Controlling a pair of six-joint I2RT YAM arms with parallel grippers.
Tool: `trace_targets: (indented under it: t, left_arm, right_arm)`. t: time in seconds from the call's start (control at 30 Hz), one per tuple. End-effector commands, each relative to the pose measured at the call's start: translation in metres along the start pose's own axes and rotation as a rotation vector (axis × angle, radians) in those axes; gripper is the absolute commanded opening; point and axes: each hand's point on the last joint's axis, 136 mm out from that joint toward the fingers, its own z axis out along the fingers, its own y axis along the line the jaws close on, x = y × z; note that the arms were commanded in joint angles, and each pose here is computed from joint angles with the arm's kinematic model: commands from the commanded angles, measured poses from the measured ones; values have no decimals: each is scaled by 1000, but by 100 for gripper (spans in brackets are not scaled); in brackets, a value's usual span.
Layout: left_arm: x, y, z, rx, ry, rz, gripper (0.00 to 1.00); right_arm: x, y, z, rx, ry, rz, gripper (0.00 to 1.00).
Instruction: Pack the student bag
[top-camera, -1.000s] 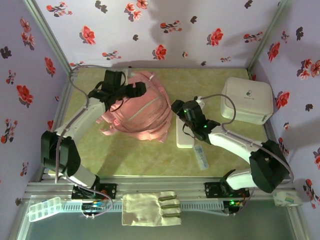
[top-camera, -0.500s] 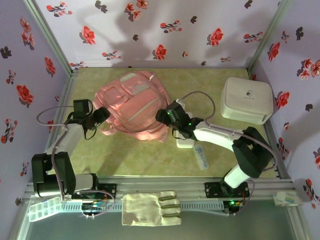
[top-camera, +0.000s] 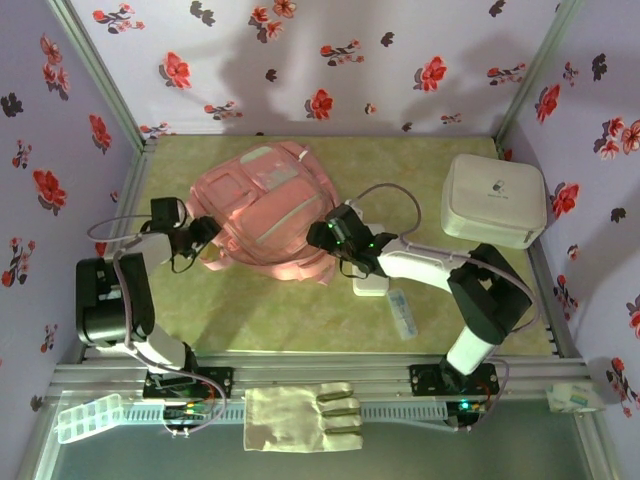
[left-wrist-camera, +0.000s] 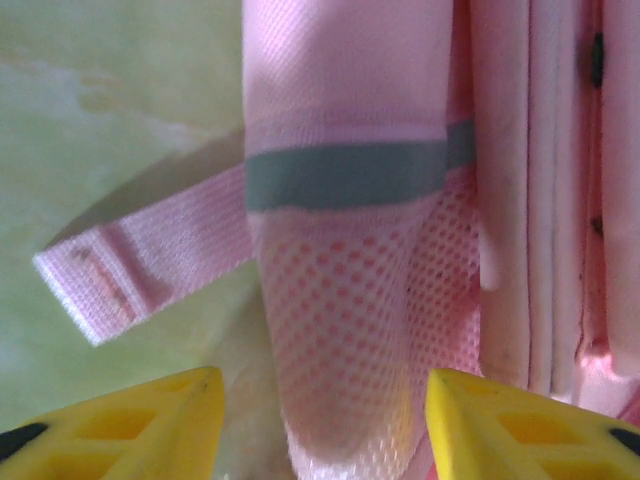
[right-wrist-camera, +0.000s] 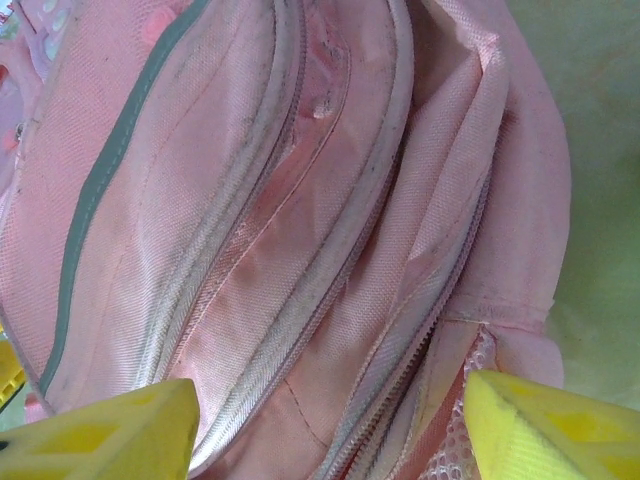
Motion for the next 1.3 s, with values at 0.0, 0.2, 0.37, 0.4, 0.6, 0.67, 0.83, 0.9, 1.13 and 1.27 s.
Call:
trace_targets:
  t: [0.0, 0.2, 0.37, 0.4, 0.6, 0.67, 0.83, 0.9, 1.13, 1.27]
  left_arm:
    - [-19, -21, 2, 94, -36, 16, 51]
    - [-20, -21, 15, 106, -12, 13, 32]
    - [-22, -23, 12, 121, -27, 8, 10]
    - [-22, -25, 8, 127, -34, 6, 7]
    - [-19, -36, -19, 163, -70, -34, 0]
    - [-16, -39, -31, 175, -84, -47, 0]
    - [-8, -54, -60, 221, -111, -87, 0]
    - [-2, -60, -66, 245, -108, -115, 0]
    - [7, -61, -74, 201, -170, -235, 0]
    - [9, -65, -78, 186, -178, -293, 0]
  right_arm:
    - [-5, 8, 6, -11, -8, -22, 70]
    - [-9, -5, 19, 19, -8, -25, 68]
    - [-24, -9, 35, 28, -39, -86, 68]
    - [-30, -10, 39, 33, -48, -95, 68]
    - [-53, 7, 75, -40, -40, -132, 67]
    - [-59, 12, 87, -55, -38, -153, 67]
    - [-79, 15, 103, -40, -42, -180, 66]
    - [-91, 20, 94, -42, -61, -194, 66]
    - [-124, 13, 23, 98, -129, -275, 70]
    - [-106, 13, -9, 125, -76, -307, 70]
